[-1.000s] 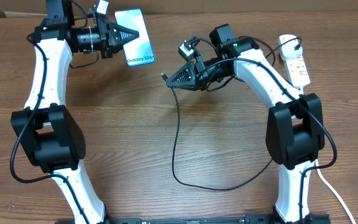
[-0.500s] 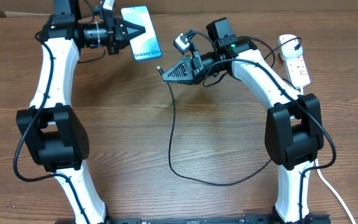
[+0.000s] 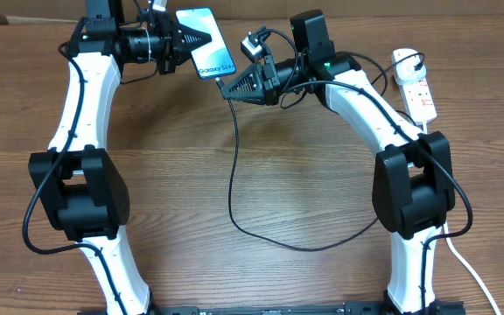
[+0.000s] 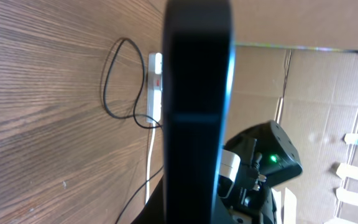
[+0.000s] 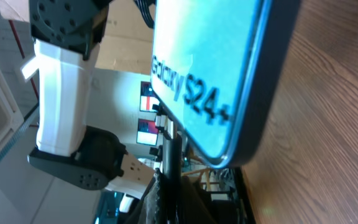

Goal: Plug charger to phone and switch on socket

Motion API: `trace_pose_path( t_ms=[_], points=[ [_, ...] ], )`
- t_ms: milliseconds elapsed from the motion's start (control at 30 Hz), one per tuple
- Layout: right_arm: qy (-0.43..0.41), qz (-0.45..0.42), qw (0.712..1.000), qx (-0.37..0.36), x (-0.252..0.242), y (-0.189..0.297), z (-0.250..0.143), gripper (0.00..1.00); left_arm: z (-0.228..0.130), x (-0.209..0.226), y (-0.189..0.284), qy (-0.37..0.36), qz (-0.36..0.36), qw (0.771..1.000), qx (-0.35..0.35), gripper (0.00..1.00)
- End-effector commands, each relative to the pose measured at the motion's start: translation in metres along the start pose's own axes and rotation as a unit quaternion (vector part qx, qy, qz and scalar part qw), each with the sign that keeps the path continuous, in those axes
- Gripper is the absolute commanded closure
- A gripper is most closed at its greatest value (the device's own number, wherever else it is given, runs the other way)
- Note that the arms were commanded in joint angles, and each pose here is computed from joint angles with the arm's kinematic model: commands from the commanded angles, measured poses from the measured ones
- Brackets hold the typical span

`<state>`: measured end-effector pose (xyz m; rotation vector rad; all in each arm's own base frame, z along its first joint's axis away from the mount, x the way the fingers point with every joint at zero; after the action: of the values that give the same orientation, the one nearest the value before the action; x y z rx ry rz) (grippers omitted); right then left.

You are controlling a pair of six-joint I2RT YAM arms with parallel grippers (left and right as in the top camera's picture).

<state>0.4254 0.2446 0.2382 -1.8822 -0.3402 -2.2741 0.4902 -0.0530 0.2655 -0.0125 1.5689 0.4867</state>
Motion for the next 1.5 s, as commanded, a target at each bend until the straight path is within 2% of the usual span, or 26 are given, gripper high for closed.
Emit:
trace_pose_path(
  t_ms=[0, 1467],
  points=[
    [-0.013, 0.003, 1.000, -0.001, 0.022, -0.001, 0.002, 0.96, 0.004, -0.004, 0.004, 0.000, -0.006, 1.000, -0.007, 0.96],
    [-0.012, 0.003, 1.000, -0.008, 0.027, -0.001, 0.009, 0.96, 0.005, -0.004, 0.018, 0.037, -0.035, 0.999, 0.008, 0.96]
  ],
)
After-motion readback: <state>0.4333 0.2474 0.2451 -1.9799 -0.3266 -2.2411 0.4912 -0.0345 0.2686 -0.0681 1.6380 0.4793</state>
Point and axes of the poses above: each gripper's point midway between its finger pads, its own y axis back along the fingers, its own x axis along the line the jaws close on, z = x × y, the point moved 9 cm from there along y, back along the fingers, and after that the axes turned 1 degree about -y, right-handed, at the moved point
